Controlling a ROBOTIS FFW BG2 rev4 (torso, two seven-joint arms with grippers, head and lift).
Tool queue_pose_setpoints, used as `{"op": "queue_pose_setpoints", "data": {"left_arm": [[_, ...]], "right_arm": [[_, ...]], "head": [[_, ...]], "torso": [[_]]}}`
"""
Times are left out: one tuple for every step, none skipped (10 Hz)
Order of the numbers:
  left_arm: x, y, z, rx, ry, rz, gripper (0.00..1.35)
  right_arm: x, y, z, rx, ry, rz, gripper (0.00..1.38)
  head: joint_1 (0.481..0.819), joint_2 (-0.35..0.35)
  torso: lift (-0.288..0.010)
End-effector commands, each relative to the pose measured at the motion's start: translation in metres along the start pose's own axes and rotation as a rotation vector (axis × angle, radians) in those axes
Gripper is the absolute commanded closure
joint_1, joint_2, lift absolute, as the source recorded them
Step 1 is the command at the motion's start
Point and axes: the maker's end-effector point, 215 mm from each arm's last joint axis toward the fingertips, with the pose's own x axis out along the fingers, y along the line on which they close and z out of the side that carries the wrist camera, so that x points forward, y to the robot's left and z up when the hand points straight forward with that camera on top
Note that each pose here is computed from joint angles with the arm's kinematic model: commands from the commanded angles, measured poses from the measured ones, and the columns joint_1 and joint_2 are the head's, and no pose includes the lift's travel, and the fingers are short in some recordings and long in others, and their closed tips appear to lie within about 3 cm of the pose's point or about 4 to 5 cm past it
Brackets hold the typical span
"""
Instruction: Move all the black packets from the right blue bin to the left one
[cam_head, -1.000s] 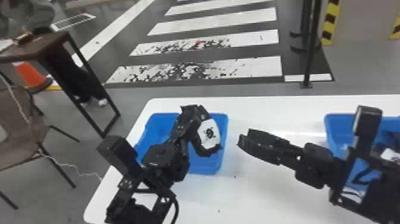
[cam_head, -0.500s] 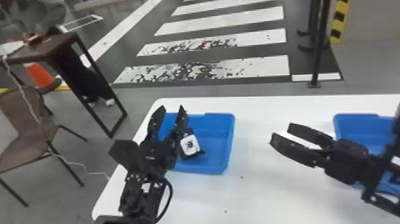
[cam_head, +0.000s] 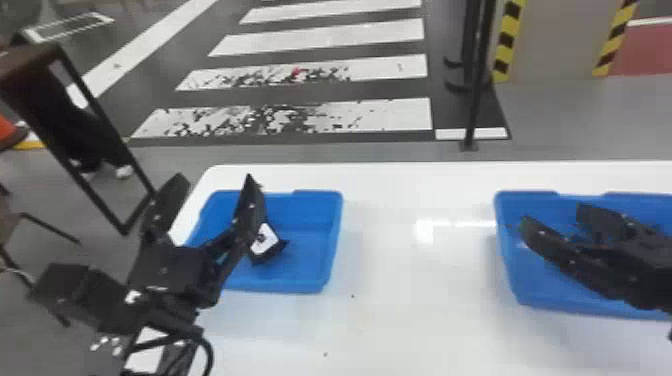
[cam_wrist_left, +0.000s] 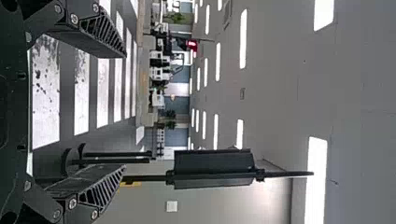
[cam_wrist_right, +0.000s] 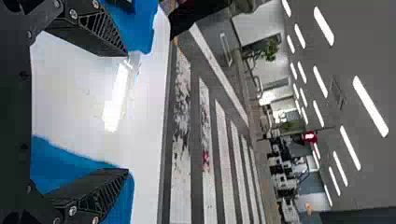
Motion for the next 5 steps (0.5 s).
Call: {"op": "queue_pose_setpoints", "data": {"left_arm": [[-0.018, -0.017, 0.021, -0.024, 0.01, -0.031, 0.2], [-0.028, -0.027, 0.03, -0.048, 0.022, -0.05, 0.2], [-0.034, -0.032, 0.033, -0.057, 0.029, -0.056, 0.2], [-0.036, -0.034, 0.028, -0.06, 0.049, -0.058, 0.2], [-0.036, -0.035, 0.029, -0.06, 0.046, -0.064, 0.2]], "right_arm": [[-0.021, -0.042, -0.012, -0.006, 0.067, -0.127, 0.15], [-0.035, -0.07, -0.015, -0.014, 0.092, -0.213, 0.15], [-0.047, -0.096, -0.022, -0.007, 0.128, -0.285, 0.15], [-0.056, -0.116, -0.026, 0.001, 0.162, -0.336, 0.15], [-0.06, -0.128, -0.037, 0.027, 0.222, -0.363, 0.15]], "head": [[0.695, 0.148], [0.695, 0.09], [0.695, 0.06], [0.695, 0.005], [0.695, -0.039]], "torso": [[-0.14], [-0.14], [-0.14], [-0.14], [-0.14]]}}
